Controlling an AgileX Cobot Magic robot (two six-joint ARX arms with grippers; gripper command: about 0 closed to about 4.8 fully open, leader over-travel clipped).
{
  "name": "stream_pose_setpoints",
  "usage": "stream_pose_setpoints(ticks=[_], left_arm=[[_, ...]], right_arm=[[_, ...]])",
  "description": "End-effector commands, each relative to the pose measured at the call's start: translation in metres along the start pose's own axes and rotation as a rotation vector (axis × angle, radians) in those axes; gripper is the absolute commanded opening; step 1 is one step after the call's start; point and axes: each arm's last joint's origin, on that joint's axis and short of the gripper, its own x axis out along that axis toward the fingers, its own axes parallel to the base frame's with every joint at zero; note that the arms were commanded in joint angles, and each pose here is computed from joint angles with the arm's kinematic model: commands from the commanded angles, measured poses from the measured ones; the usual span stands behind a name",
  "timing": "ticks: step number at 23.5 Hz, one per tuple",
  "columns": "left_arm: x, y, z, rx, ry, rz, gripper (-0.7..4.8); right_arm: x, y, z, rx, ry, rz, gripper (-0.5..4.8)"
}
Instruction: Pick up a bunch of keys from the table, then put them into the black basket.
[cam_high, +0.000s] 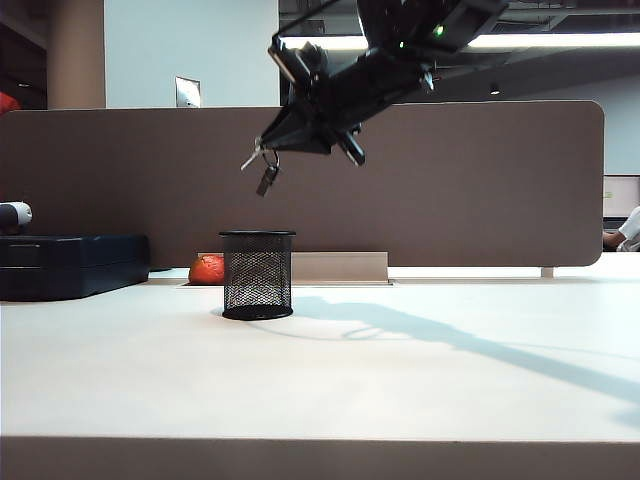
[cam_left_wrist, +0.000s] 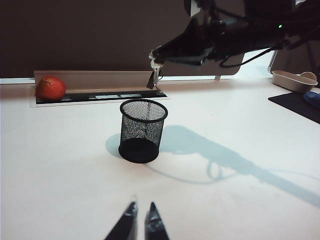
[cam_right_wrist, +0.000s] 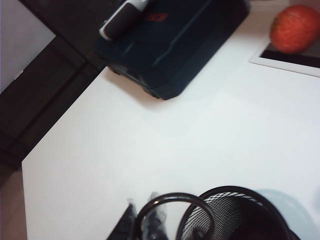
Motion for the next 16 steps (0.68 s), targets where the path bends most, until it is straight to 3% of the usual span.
stream_pose_setpoints(ticks=[1,12,13,15,16], left_arm=[[0.0,0.0,0.002,0.005,-0.008,0.0,0.3],[0.0,0.0,0.002,0.005,-0.008,0.0,0.3],[0.0,0.0,0.002,0.005,-0.008,0.0,0.3],[0.0,0.0,0.002,0.005,-0.008,0.0,0.3],[0.0,0.0,0.002,0.005,-0.008,0.0,0.3]], right_arm=[[0.003,0.002,0.004,-0.002,-0.017,0.017,-0.09],[0.016,-0.014,-0.01,0.062,0.027,-0.006,-0.09],[0.016,-0.014,-0.01,0.061,0.026,-0.006,0.03],[0.015,-0.014,-0.01,0.064,0.03,-0.007,0.94],[0.015,-0.014,-0.01,0.068,0.031,-0.007,1.12]])
